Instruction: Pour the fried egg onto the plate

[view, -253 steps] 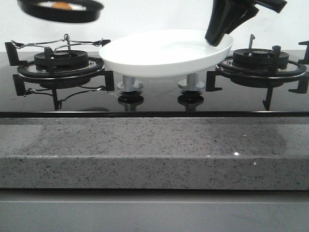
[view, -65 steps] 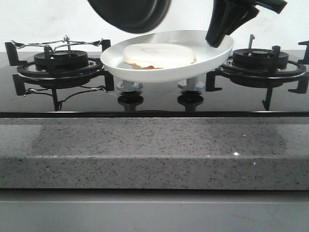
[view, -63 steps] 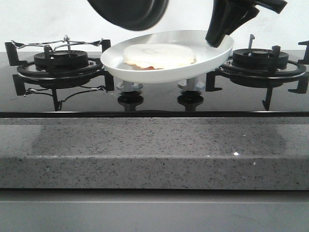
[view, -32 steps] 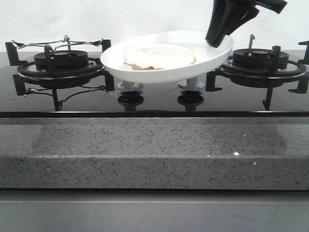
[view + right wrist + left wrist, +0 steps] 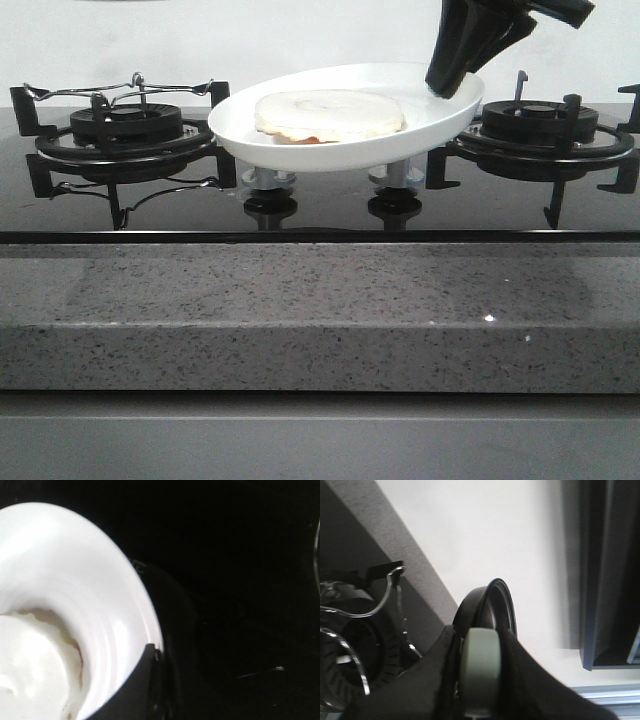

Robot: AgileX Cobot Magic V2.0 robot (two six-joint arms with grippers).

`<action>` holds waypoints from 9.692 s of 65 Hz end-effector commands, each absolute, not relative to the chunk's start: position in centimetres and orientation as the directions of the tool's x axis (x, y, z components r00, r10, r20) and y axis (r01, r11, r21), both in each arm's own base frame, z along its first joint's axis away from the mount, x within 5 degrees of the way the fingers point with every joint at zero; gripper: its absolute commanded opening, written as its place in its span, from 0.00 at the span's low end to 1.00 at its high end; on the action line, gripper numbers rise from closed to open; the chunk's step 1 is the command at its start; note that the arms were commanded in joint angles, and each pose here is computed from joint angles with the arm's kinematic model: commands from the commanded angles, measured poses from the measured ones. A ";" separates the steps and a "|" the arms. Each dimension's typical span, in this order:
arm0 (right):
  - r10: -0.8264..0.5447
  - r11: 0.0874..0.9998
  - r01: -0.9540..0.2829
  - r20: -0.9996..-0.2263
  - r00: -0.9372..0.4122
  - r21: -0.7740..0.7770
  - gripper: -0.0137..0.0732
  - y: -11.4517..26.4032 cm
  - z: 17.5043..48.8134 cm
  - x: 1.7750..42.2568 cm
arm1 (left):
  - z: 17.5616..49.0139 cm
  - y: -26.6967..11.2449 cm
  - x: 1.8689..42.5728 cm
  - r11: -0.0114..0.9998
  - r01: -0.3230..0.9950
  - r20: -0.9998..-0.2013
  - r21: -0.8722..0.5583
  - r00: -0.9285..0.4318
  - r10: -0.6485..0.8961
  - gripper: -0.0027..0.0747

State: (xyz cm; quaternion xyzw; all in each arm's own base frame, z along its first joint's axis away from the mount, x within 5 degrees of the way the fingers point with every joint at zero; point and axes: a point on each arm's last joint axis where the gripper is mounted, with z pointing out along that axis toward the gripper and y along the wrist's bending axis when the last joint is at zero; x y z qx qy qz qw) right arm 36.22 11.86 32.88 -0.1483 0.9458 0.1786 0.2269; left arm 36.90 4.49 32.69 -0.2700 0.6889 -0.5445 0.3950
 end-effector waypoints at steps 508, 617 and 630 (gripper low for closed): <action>-0.044 0.899 -0.284 -0.576 -0.817 0.334 0.08 8.3 40.5 42.6 | 33.0 -1.2 6.1 0.981 0.159 -0.993 0.113 0.036 0.109 0.01; -0.029 0.996 -0.091 -0.983 -0.182 -0.012 0.08 0.9 34.6 9.5 | 33.0 -1.2 6.1 0.981 0.159 -0.993 0.113 0.036 0.109 0.01; -0.022 0.996 -0.091 -0.994 -0.105 -0.012 0.08 0.6 31.8 6.7 | 33.0 -1.2 6.1 0.981 0.159 -0.993 0.113 0.036 0.109 0.01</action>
